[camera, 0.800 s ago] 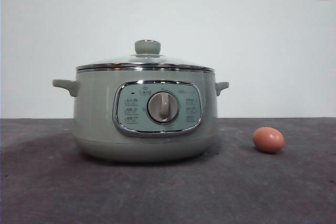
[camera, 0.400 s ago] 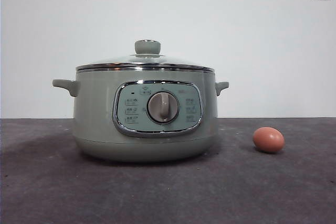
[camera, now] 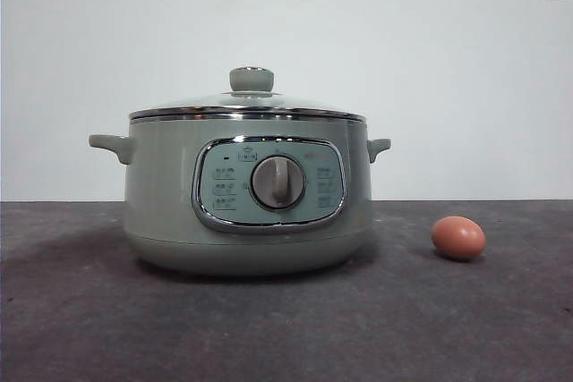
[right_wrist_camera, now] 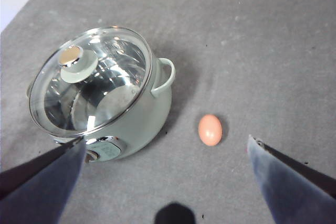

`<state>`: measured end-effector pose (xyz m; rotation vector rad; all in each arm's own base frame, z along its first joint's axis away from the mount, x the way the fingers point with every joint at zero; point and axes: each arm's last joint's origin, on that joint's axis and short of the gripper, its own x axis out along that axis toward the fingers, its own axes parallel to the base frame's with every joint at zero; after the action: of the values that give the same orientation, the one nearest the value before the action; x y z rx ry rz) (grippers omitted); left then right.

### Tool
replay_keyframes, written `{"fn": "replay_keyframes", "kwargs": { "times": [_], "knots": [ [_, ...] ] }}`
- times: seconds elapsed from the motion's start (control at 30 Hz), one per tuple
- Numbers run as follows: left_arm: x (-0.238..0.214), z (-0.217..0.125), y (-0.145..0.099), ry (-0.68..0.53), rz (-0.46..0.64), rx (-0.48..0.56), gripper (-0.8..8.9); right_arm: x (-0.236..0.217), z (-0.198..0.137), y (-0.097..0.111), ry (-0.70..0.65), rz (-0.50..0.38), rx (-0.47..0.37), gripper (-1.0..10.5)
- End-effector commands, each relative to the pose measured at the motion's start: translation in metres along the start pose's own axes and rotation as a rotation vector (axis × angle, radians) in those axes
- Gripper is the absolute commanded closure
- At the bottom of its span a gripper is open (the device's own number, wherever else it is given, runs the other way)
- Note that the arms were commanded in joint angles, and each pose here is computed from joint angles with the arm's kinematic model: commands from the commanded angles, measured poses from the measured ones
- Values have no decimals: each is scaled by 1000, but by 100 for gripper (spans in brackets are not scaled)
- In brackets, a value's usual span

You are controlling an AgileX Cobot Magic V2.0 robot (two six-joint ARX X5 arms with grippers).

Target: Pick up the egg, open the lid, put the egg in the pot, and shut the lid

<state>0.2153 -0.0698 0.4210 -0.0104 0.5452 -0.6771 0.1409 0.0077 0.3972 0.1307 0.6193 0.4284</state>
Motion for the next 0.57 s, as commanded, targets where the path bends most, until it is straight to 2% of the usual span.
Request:
{"fn": "replay_keyframes", "kwargs": {
  "times": [0.03,0.27,0.4,0.57],
  "knots": [
    [25,18,1,39,-6,61,86,7,3,-4,17,1,-6,223],
    [102,50,-6,179,16,165,86,25,7,-13,73,4,16,225],
    [143,41,-7,269,31,202,86,27,7,-14,80,4,19,225],
    [174,24,-4,378,14,186,87,27,7,-14,80,4,20,225]
  ]
}}
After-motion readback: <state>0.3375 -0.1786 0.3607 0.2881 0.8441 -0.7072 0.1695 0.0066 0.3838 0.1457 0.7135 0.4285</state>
